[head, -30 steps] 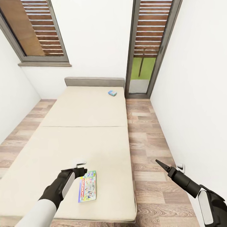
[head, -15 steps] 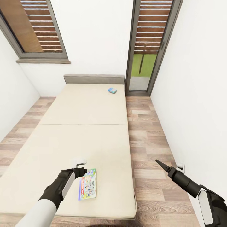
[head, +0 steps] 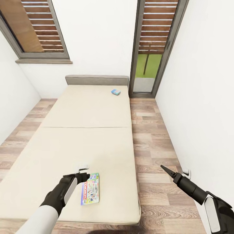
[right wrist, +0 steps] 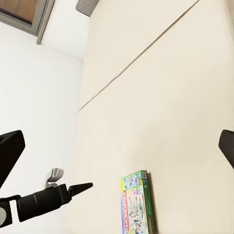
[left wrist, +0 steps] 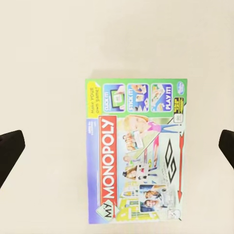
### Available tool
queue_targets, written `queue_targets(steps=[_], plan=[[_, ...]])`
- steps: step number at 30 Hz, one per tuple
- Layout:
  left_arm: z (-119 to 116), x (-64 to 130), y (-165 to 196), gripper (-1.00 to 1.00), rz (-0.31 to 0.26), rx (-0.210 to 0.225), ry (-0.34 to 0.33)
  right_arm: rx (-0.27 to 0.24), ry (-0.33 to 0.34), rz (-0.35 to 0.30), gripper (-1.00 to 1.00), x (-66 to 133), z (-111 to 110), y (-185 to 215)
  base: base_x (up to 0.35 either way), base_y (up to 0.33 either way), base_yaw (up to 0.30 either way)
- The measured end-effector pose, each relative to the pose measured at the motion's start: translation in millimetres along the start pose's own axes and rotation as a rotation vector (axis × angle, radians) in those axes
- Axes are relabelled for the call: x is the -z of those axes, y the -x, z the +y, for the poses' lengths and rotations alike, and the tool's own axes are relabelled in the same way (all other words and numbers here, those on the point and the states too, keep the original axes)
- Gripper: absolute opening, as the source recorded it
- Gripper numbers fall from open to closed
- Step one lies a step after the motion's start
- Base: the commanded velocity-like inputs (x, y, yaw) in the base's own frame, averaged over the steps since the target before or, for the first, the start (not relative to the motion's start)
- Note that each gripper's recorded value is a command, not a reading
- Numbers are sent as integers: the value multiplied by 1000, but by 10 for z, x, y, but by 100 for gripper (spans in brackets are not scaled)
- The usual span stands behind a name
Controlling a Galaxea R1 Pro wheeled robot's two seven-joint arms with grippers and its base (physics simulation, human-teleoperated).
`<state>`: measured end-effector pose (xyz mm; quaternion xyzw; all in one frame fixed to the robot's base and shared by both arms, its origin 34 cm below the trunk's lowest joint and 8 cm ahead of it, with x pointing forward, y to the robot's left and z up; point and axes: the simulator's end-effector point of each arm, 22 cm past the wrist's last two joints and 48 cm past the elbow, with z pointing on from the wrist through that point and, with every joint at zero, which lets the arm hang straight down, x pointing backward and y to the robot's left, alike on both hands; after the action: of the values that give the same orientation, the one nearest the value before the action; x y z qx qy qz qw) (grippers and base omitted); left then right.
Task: Put all the toys in the child's room - the three board games (two on the bed and one on the table), the two jigsaw puzzles on the table, and the tennis ball on the table - inside the toy box on the table in the child's room.
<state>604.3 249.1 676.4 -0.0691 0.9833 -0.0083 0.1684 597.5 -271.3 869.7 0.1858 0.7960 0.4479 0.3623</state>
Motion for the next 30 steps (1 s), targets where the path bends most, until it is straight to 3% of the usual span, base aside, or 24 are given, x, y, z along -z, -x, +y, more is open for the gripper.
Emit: queue_targets(steps=[30], plan=[[5,-15,-19,100,4,0,1,2,0,0,100,8,0,-3,0,0,0]])
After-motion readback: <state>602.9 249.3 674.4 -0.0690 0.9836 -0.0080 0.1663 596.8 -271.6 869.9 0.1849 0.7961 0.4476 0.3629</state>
